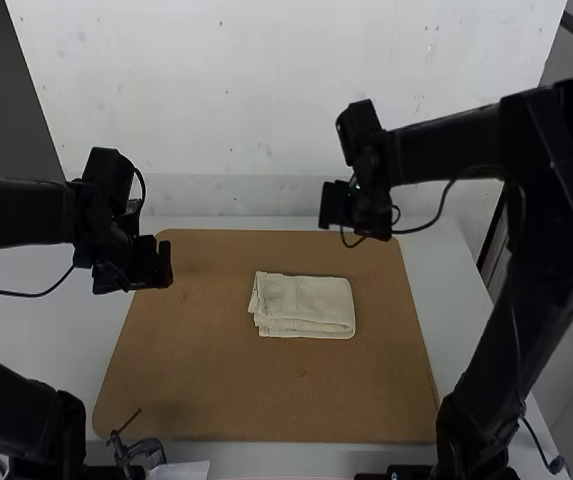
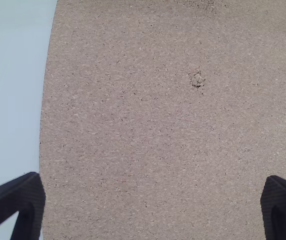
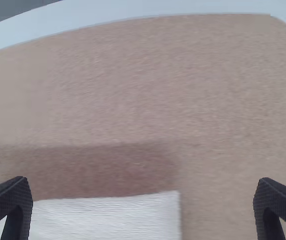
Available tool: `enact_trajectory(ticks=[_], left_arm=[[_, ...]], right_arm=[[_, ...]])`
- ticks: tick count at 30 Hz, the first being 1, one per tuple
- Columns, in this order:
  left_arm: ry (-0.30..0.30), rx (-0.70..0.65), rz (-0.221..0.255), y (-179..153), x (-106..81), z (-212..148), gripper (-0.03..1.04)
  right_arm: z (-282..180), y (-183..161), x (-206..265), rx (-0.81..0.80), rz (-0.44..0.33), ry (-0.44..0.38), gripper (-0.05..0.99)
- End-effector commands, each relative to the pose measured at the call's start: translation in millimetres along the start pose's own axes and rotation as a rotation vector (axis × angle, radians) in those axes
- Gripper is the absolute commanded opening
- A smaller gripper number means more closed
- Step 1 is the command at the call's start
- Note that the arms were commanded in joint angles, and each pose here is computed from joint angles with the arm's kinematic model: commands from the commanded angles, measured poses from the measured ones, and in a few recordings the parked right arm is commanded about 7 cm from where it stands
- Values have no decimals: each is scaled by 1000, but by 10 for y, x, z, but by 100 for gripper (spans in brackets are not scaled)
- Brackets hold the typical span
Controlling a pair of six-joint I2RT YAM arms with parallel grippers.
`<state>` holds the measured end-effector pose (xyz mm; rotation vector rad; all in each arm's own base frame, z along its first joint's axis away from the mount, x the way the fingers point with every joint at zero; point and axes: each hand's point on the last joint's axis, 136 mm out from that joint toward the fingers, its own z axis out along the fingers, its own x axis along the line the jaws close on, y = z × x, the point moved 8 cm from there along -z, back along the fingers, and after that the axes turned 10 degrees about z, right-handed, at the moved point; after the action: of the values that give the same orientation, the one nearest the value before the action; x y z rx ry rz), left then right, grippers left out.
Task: Fold the towel.
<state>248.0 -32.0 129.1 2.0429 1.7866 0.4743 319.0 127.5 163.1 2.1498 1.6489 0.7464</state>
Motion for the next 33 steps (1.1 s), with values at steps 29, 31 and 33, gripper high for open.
enact_trajectory(ticks=[29, 31, 33], left_arm=[[97, -519, -22, -170, 83, -1178, 96], [98, -563, -25, -196, 86, -1268, 96], [99, -601, -27, -222, 87, -1353, 96]], right_arm=[[-1498, -677, -1484, -823, -32, 56, 97], [-1523, -706, -1491, -853, -30, 69, 96], [-1552, -718, -1488, -882, -31, 85, 96]])
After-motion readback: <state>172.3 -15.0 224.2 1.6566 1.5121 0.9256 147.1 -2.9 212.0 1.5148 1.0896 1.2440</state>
